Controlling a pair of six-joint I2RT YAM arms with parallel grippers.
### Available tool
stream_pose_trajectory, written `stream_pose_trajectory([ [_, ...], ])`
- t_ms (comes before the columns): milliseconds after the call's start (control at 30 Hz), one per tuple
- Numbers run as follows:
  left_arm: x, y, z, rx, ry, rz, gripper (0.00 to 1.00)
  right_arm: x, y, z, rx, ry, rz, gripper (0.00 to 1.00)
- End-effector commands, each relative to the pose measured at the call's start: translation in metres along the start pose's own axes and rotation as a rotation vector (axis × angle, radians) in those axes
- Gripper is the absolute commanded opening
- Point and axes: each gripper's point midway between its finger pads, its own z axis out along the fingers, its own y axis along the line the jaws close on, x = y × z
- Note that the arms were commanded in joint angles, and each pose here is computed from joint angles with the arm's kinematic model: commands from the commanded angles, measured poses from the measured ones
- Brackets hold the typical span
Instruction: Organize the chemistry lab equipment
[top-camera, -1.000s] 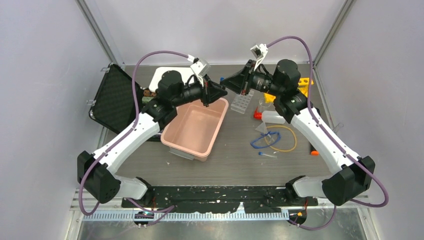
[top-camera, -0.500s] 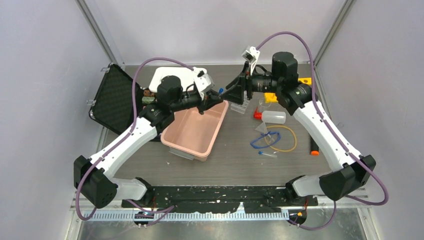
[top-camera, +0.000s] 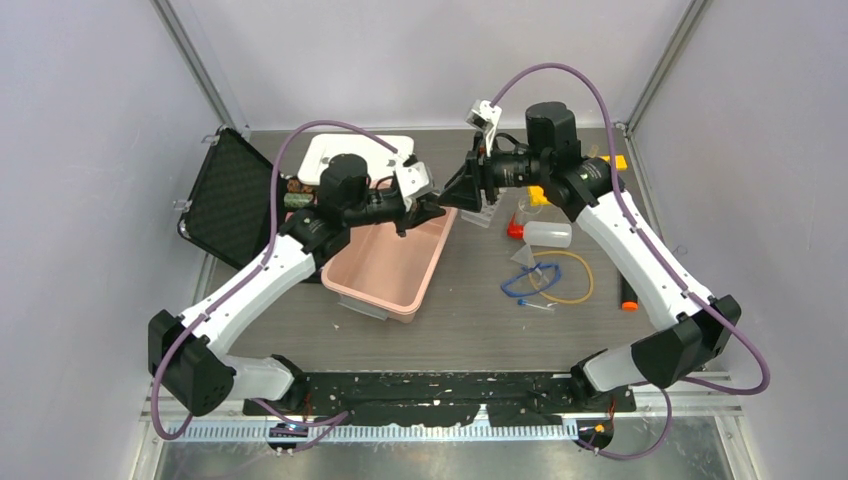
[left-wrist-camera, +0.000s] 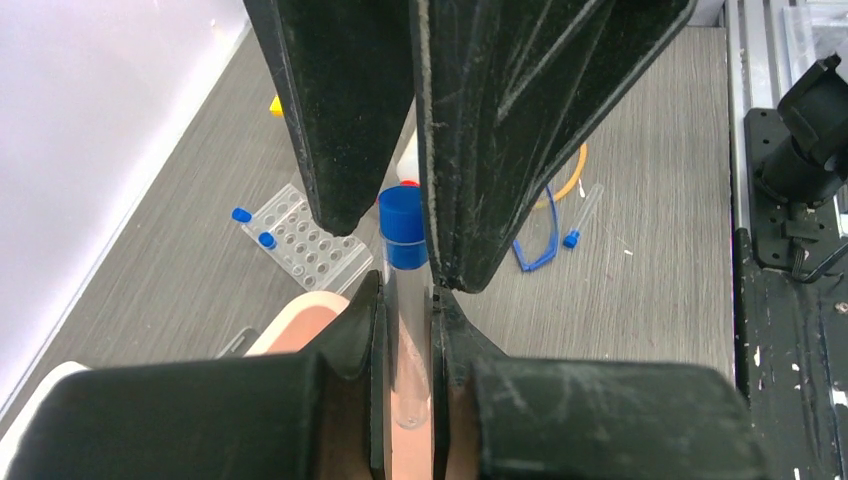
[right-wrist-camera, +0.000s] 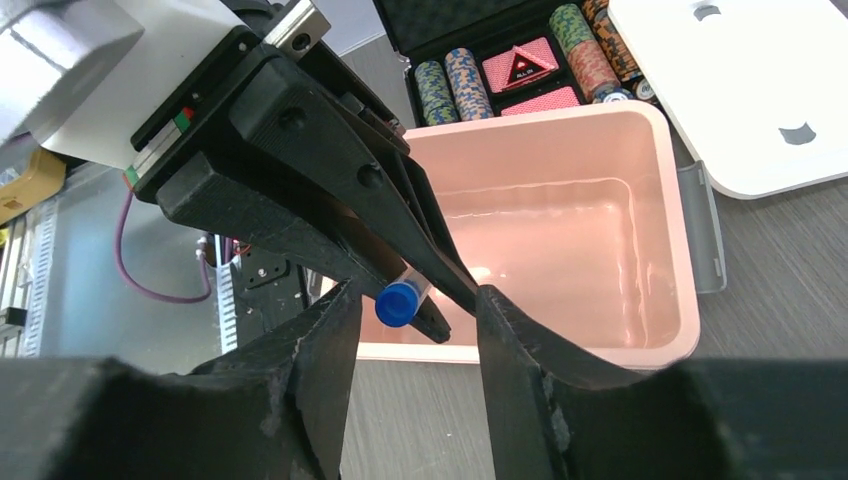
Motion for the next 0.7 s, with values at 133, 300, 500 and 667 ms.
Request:
stream_pose_trajectory([
  [133, -0.013, 0.001, 0.001, 0.015, -0.016, 0.054, 0.0, -0.009, 0.001, -0.002, 0.011, 0.019, -0.077, 0.2],
  [300, -0.01, 0.01, 0.001, -0.037, 0.008, 0.027, 0.37, -0.008, -0.006, -0.006, 0.043, 0.041, -0.105, 0.05],
  [500, -0.004, 0.03, -0.02, -0.139, 0.047, -0.083, 0.99, -0.01, -0.061, -0.029, 0.207, 0.079, -0.091, 0.05],
  [667, 0.008, 0.052, -0.043, -0.217, 0.074, -0.152, 1.0, 0.015, -0.137, -0.061, 0.466, 0.2, -0.12, 0.05],
])
